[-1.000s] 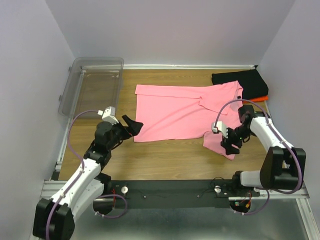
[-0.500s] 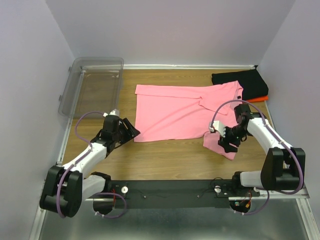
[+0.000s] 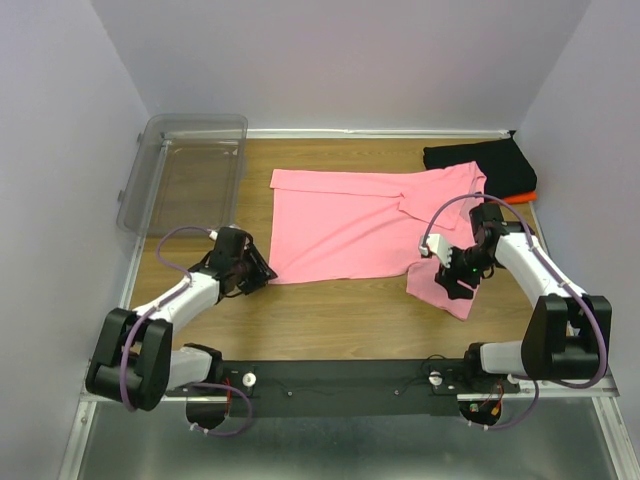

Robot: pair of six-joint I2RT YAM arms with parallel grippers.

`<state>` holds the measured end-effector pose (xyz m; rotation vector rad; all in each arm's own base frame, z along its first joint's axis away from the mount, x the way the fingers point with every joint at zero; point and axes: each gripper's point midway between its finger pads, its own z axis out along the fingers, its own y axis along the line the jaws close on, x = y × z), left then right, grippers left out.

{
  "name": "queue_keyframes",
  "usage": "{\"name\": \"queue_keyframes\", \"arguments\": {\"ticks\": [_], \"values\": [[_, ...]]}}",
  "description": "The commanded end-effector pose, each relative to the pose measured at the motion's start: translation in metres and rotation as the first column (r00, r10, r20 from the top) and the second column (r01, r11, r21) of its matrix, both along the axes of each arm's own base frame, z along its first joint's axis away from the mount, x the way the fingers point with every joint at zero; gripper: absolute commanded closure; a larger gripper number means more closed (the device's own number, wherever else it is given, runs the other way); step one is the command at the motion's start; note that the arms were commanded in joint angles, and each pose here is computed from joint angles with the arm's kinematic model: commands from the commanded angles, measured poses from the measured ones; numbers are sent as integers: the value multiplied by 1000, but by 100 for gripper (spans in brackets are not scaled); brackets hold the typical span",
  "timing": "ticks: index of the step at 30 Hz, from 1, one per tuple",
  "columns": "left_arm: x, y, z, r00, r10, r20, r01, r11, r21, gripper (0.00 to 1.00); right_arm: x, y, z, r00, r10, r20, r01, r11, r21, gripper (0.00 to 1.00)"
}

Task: Fold and stack the t-shirts
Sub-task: Fold the tshirt

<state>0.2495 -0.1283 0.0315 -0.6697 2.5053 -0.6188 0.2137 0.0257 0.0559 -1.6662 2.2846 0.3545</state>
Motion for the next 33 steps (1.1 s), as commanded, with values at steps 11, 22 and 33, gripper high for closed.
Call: {"name": "queue_keyframes", "arguments": {"ticks": [11, 22, 33], "values": [[18, -17, 6, 987, -148, 57, 147, 989, 14, 100, -13, -7, 4, 963, 269, 3, -269, 962, -45, 29], [31, -12, 62, 941, -164, 297, 159, 986, 44, 100, -44, -5, -6, 911, 368, -185, -373, 928, 7, 37], [33, -20, 63, 925, -203, 322, 211, 977, 11, 100, -42, 2, -52, 959, 180, -218, -237, 933, -269, 44]]}}
